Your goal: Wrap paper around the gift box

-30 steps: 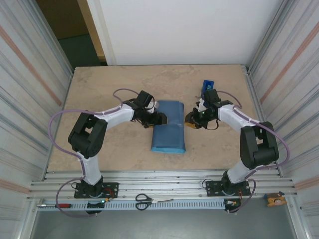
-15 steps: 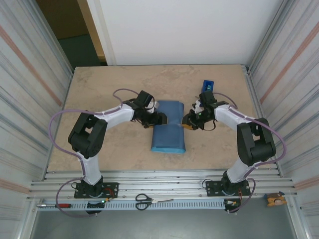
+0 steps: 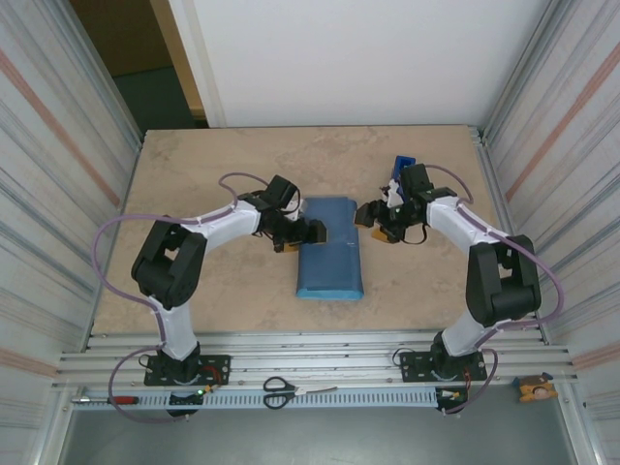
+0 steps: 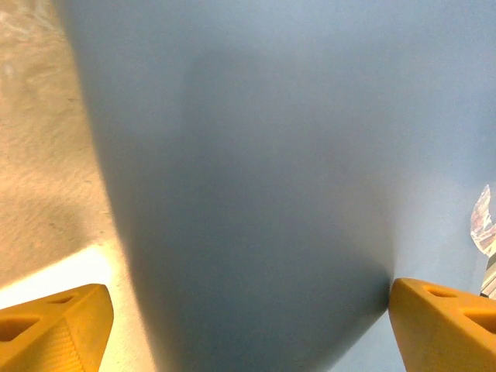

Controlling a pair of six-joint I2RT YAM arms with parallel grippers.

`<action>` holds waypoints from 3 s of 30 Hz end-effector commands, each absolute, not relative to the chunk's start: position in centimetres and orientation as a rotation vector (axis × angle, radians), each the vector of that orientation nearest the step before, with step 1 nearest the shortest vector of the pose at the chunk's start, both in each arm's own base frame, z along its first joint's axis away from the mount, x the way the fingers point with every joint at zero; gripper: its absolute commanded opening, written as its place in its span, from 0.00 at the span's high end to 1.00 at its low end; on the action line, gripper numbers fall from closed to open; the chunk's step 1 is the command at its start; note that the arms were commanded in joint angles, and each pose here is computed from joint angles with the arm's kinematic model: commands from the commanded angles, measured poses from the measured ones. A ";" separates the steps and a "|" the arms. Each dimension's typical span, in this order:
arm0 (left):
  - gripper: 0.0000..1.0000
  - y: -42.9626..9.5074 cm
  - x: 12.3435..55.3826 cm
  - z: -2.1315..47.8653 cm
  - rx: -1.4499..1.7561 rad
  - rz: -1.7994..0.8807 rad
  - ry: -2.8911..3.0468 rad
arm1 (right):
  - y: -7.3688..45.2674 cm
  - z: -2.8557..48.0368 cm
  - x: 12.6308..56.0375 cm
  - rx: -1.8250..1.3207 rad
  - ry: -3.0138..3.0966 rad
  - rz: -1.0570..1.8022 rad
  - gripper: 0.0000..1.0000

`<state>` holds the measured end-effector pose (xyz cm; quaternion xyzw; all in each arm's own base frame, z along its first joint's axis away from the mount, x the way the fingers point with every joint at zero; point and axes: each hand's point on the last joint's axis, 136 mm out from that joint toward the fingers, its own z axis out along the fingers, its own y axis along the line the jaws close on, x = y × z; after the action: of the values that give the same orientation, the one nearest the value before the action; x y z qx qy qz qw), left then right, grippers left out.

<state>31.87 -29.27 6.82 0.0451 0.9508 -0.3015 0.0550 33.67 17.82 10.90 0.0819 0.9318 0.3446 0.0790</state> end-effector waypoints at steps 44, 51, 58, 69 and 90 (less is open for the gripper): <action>0.01 -22.2 31.8 13.3 0.050 -0.681 2.577 | 8.4 21.1 28.9 0.223 2.163 0.580 0.02; 0.01 -19.6 31.1 14.5 -0.001 -0.673 2.462 | 10.4 18.5 26.9 0.190 2.228 0.732 0.01; 0.04 -21.3 30.9 15.3 -0.083 -1.060 2.404 | 13.1 15.9 25.0 0.076 2.344 0.768 0.05; 0.03 -24.1 29.9 12.7 -0.024 -0.881 2.581 | 14.9 12.7 22.5 0.010 2.476 0.869 0.09; 0.02 -27.8 32.5 9.1 0.055 -0.718 2.749 | 15.7 11.3 22.6 -0.059 2.557 0.876 0.14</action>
<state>32.19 -28.09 9.00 0.0132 0.9516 -0.2688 0.1483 22.65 15.31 10.84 -0.0006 0.9235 0.3166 0.2167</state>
